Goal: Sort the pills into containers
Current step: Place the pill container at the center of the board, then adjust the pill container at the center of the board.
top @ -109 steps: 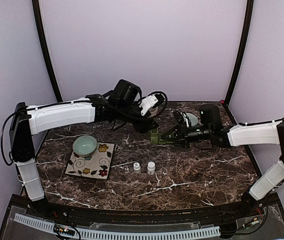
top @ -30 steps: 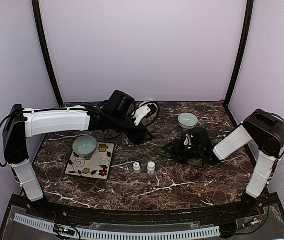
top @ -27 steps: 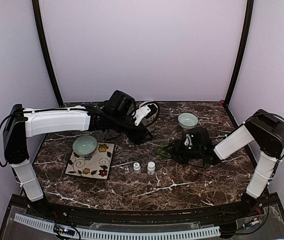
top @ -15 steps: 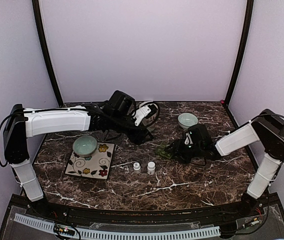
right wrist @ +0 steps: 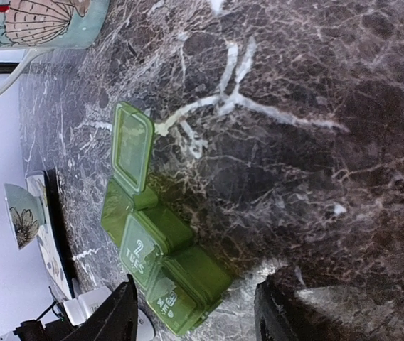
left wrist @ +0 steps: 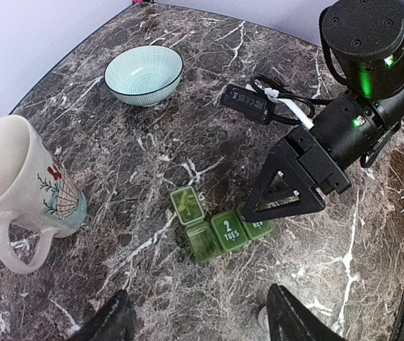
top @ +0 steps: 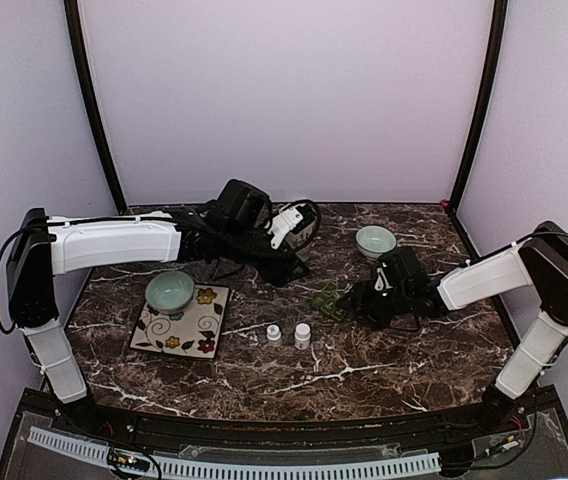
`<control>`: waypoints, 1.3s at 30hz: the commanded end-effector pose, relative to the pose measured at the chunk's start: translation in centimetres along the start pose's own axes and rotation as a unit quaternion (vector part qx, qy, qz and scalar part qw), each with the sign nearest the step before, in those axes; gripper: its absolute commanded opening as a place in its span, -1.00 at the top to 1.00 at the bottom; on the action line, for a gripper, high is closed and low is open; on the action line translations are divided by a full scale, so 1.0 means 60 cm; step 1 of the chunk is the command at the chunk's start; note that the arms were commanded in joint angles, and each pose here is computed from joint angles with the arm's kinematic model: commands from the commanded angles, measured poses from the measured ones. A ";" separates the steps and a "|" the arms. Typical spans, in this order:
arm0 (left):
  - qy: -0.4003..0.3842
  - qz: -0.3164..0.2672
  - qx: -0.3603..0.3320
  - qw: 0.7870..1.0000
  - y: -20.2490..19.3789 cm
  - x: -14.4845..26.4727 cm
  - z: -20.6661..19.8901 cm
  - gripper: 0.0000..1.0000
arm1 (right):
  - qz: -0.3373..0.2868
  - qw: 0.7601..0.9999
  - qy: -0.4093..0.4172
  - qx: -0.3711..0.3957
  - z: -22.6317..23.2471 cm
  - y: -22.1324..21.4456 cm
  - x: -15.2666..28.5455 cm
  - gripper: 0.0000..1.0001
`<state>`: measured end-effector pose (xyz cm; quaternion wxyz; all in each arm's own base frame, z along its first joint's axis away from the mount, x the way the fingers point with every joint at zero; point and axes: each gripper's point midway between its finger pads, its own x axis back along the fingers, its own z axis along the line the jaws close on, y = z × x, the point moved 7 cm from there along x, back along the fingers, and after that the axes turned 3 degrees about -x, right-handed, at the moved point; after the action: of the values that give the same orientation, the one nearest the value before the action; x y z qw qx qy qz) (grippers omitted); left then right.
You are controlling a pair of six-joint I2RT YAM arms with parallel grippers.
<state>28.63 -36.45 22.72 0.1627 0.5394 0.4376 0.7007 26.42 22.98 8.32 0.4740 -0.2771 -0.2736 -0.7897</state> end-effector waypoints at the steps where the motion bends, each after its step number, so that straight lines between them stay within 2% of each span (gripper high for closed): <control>1: 0.001 -0.019 -0.002 1.000 0.011 0.011 0.004 -0.30 | -0.001 0.998 -0.060 0.005 -0.036 -0.009 0.014 -0.12; 7: 0.002 -0.012 0.008 1.000 0.002 0.005 0.004 -0.30 | -0.028 0.995 -0.078 0.062 -0.019 0.006 0.041 -0.10; 10: 0.002 -0.006 0.013 1.000 -0.005 0.001 0.004 -0.29 | -0.051 0.989 -0.087 0.108 0.000 0.018 0.061 0.02; 12: 0.002 -0.002 0.014 1.000 -0.009 0.000 0.004 -0.30 | -0.063 0.982 -0.091 0.150 0.021 0.027 0.073 0.18; 15: 0.003 0.002 0.016 1.000 -0.011 -0.002 0.004 -0.29 | -0.078 0.972 -0.088 0.206 0.065 0.042 0.088 0.72; 17: 0.004 0.004 0.018 1.000 -0.012 -0.003 0.005 -0.30 | -0.070 0.965 -0.096 0.233 0.081 0.046 0.086 0.97; 26: 0.010 0.008 0.030 0.999 -0.018 -0.002 0.006 -0.30 | -0.018 0.943 -0.121 0.309 0.131 0.023 0.050 1.00; 39: 0.015 0.017 0.037 0.999 -0.027 0.000 0.006 -0.29 | 0.043 0.942 -0.143 0.301 0.082 -0.020 -0.008 1.00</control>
<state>28.51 -36.00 21.32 0.1318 0.5454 0.4518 0.6936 26.80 26.83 13.22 0.5114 -0.2303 -0.5546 -0.6147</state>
